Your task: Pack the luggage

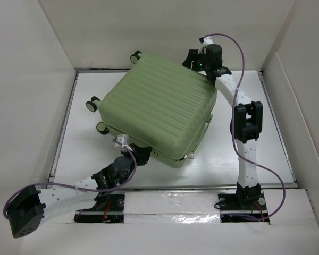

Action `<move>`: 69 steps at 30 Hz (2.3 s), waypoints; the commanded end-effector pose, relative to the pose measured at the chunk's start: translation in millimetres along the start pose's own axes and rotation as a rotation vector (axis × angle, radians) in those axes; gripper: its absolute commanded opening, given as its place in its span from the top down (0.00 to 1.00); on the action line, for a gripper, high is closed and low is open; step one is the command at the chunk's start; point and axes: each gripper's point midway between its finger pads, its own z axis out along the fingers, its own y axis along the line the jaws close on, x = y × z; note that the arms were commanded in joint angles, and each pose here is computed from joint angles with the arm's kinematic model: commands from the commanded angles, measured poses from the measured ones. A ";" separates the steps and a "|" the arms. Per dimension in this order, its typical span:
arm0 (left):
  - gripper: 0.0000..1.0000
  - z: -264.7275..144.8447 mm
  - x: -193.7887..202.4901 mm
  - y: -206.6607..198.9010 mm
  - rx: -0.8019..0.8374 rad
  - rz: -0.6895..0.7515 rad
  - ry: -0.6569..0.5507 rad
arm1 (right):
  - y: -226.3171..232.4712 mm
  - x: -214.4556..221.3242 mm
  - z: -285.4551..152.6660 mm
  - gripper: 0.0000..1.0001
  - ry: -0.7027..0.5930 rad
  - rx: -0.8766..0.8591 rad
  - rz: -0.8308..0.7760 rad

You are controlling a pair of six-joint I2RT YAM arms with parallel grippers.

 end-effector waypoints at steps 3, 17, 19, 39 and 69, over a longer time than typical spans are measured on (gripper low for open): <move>0.89 7.2 -16.2 -41.7 0.092 -0.008 -0.002 | 149.6 -131.1 -118.9 0.19 -0.256 -0.361 -0.052; 0.86 -2.5 -44.7 -46.7 0.078 -0.015 -0.082 | 155.3 5.2 -329.3 1.00 -0.406 -0.235 -0.221; 0.74 -5.0 -57.9 -44.7 0.039 0.008 -0.112 | 151.6 66.2 -352.6 1.00 -0.354 -0.255 -0.182; 0.85 -21.4 -29.8 -66.3 0.203 0.164 0.146 | 163.7 219.9 -356.5 0.39 0.112 -0.424 -0.098; 0.97 -4.4 51.4 -125.6 0.520 0.315 0.383 | 171.3 231.1 -343.2 0.74 0.180 -0.494 -0.088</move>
